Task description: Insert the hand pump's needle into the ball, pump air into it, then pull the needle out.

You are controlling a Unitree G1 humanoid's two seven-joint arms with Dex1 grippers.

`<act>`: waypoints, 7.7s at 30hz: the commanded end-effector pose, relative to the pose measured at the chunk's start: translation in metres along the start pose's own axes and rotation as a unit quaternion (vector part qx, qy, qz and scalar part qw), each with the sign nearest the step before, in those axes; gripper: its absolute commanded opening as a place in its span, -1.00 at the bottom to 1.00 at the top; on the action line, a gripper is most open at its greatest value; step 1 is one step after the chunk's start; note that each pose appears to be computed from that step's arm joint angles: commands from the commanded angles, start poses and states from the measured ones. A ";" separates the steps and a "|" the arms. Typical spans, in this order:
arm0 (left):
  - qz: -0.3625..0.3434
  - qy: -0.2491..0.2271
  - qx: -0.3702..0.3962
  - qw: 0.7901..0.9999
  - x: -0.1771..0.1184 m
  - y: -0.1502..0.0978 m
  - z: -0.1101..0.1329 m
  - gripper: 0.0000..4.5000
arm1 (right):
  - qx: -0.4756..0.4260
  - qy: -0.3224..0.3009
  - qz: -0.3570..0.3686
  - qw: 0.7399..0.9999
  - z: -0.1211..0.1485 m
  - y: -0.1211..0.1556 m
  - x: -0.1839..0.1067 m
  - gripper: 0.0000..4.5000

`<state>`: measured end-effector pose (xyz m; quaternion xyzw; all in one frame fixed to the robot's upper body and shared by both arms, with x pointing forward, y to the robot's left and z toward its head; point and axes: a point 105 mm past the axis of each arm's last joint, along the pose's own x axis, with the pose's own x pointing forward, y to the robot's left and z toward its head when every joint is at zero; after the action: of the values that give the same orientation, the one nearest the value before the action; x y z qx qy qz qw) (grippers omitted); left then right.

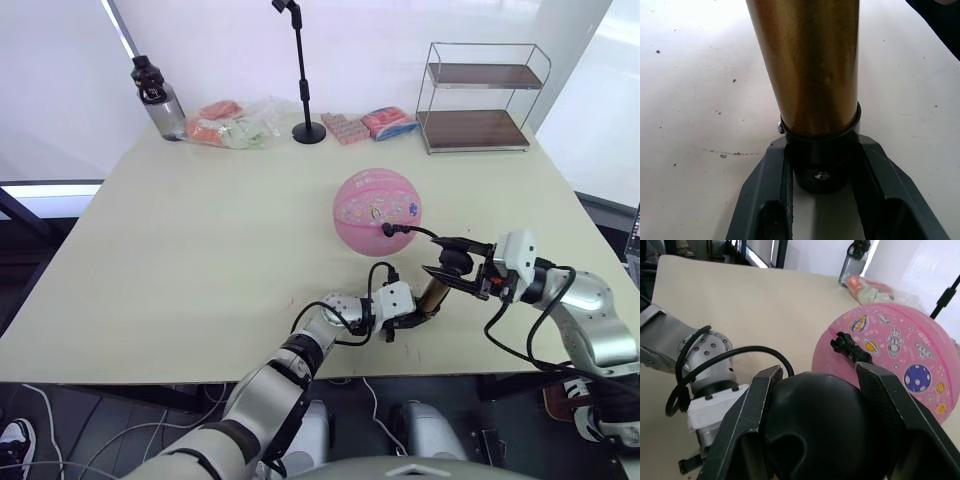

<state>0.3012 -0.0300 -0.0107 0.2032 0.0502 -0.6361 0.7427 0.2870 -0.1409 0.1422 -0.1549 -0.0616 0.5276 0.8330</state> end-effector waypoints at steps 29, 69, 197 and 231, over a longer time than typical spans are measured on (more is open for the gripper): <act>-0.036 0.108 -0.058 0.992 -0.021 -0.030 -0.060 -0.51 | 0.012 0.050 -0.016 0.999 -0.008 -0.005 -0.013 -0.19; -0.039 0.109 -0.062 0.991 -0.024 -0.033 -0.062 -0.51 | -0.052 -0.067 -0.001 0.996 0.153 -0.039 -0.047 -0.19; -0.021 -0.124 -0.015 0.992 -0.172 0.012 0.077 1.00 | -0.037 0.077 -0.048 0.995 -0.012 -0.005 0.001 -0.19; -0.011 -0.142 -0.013 0.990 -0.187 0.014 0.101 1.00 | -0.474 0.153 -0.041 0.866 -0.001 -0.055 -0.023 -0.19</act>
<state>0.2639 0.1078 0.1348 0.0955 -0.0223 -0.6653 0.7401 0.3253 -0.1833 0.1525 -0.5861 -0.1560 0.3782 0.6994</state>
